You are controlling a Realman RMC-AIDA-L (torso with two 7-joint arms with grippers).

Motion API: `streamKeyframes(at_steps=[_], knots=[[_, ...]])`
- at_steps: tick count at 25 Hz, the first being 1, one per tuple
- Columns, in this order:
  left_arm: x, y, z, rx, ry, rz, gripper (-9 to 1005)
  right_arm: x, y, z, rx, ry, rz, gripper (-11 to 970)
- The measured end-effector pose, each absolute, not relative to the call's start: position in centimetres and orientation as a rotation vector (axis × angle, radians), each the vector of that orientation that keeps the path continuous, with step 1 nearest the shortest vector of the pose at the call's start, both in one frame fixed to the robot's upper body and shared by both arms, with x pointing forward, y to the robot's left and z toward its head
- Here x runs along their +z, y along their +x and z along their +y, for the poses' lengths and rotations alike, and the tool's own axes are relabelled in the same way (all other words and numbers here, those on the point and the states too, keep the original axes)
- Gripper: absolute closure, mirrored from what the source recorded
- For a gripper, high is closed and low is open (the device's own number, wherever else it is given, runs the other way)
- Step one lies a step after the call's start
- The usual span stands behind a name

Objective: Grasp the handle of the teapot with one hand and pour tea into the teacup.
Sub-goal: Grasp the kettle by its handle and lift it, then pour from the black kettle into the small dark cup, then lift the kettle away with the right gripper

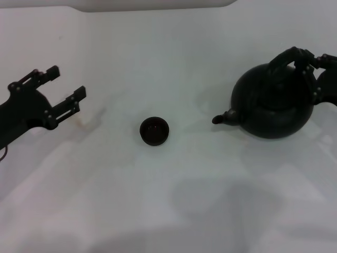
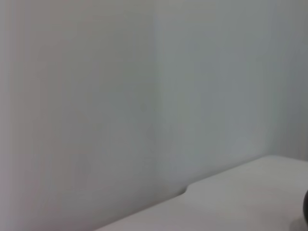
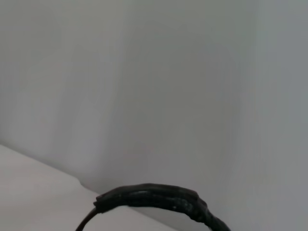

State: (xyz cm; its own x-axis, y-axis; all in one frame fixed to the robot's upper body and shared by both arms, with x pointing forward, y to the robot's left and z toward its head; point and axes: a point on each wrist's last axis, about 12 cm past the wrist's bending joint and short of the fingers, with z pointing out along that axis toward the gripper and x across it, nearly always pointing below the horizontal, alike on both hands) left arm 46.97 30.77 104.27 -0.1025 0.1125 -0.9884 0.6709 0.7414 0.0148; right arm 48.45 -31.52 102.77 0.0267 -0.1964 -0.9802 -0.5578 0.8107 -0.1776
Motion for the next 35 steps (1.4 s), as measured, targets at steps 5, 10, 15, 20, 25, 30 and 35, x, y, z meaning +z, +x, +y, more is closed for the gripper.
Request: streamKeyframes(at_steps=[5,10,15,20,25,30,35], knots=[[103.2,45.9,31.3,-0.491,0.646,1.647,254,103.4,49.5,-30.9,0.312,-0.651,1.511,851],[102.1,45.2,31.3,-0.482,0.647,1.675,253,103.9,50.3,-30.1,0.296,-0.674,1.479,851],[101.7,45.1,31.3,-0.482,0.638,1.692,254,104.4,51.2,-29.5,0.281,-0.686,1.448,851],[101.7,45.1,31.3,-0.479,0.638,1.694,257,104.8,51.9,-29.1,0.258,-0.710,1.416,852],[101.7,45.1,31.4,-0.477,0.636,1.695,257,105.0,52.2,-28.8,0.240,-0.712,1.408,852],[101.7,45.5,31.1,-0.485,0.633,1.692,256,105.1,52.3,-28.6,0.252,-0.726,1.398,852],[101.4,45.8,30.7,-0.506,0.630,1.701,256,105.1,52.8,-27.8,0.277,-0.750,1.393,852]])
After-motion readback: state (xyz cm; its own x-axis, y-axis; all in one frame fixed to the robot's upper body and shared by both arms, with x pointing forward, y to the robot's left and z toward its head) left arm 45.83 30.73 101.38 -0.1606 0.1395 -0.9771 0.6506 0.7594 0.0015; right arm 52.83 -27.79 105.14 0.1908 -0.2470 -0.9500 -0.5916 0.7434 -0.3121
